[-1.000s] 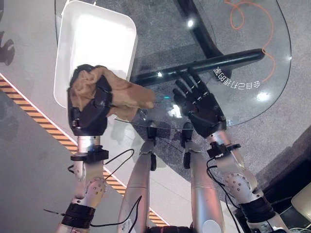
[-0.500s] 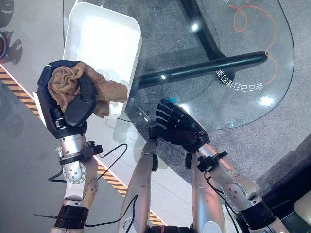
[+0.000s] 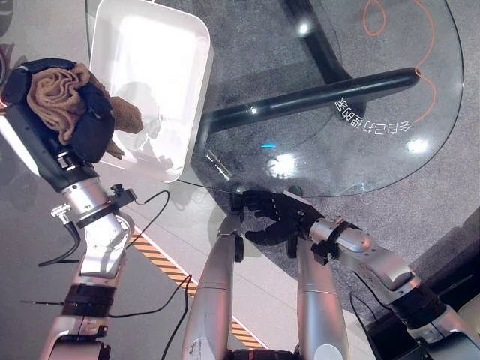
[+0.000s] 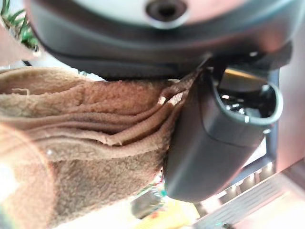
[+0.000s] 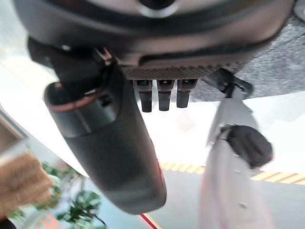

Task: Wipe the table with a cloth and put it in the basket.

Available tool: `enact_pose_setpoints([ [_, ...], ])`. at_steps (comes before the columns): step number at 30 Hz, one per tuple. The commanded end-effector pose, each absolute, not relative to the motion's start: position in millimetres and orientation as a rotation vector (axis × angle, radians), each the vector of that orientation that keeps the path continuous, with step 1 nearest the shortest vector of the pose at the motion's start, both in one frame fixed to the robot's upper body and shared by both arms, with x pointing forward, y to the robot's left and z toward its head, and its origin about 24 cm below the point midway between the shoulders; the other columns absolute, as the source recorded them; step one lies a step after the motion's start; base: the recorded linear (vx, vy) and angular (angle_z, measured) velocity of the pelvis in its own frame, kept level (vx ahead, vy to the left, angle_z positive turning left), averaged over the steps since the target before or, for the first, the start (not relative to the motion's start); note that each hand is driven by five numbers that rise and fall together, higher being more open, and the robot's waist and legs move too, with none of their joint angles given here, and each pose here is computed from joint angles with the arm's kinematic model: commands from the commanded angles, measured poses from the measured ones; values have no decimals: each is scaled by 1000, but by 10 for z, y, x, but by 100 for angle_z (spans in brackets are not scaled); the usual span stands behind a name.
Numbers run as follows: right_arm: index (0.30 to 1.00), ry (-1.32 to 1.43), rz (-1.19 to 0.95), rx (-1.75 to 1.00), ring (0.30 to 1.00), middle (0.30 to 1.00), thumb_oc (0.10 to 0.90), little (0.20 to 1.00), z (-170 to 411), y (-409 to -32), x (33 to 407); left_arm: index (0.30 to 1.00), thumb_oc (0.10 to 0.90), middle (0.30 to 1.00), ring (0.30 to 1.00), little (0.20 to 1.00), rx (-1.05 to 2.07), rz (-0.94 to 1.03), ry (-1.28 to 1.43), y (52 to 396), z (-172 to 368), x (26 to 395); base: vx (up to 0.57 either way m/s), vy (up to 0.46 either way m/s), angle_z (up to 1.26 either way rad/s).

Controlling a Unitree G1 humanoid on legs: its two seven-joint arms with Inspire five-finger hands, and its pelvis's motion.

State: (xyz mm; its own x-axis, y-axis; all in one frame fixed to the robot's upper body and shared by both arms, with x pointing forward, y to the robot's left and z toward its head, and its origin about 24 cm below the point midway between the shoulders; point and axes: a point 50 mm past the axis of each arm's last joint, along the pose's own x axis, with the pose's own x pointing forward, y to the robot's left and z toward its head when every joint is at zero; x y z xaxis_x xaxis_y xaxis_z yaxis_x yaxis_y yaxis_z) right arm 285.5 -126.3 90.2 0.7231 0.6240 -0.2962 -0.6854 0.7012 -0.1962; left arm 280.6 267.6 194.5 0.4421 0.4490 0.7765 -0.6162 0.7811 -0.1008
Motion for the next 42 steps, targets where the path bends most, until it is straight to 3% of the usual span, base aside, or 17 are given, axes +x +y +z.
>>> enact_pose_setpoints([
  [1,900,191,889,-240,900,900,800,900,932,-1041,2742,300,100,300,300,200,220,790,-1155,2879,2498,2649,12,61,0],
  [13,900,218,892,-271,900,900,800,900,1024,-1042,2882,300,100,300,300,200,287,815,-916,3064,2714,3125,4,50,0],
  [27,900,202,900,-241,900,900,800,900,1184,-1027,3075,302,103,302,302,203,290,631,-620,2874,2701,3600,0,0,0],
  [28,900,204,901,-239,900,900,800,900,1200,-1022,3088,404,221,404,404,321,301,631,-592,2870,2672,3627,0,0,0],
  [30,900,208,902,-237,900,900,800,900,1217,-1020,3104,900,800,900,900,900,294,642,-544,2871,2625,3663,0,0,0],
  [42,900,202,898,-237,900,900,800,900,1226,-1016,3100,900,800,900,900,900,259,681,-592,2839,2648,3647,0,0,0],
])
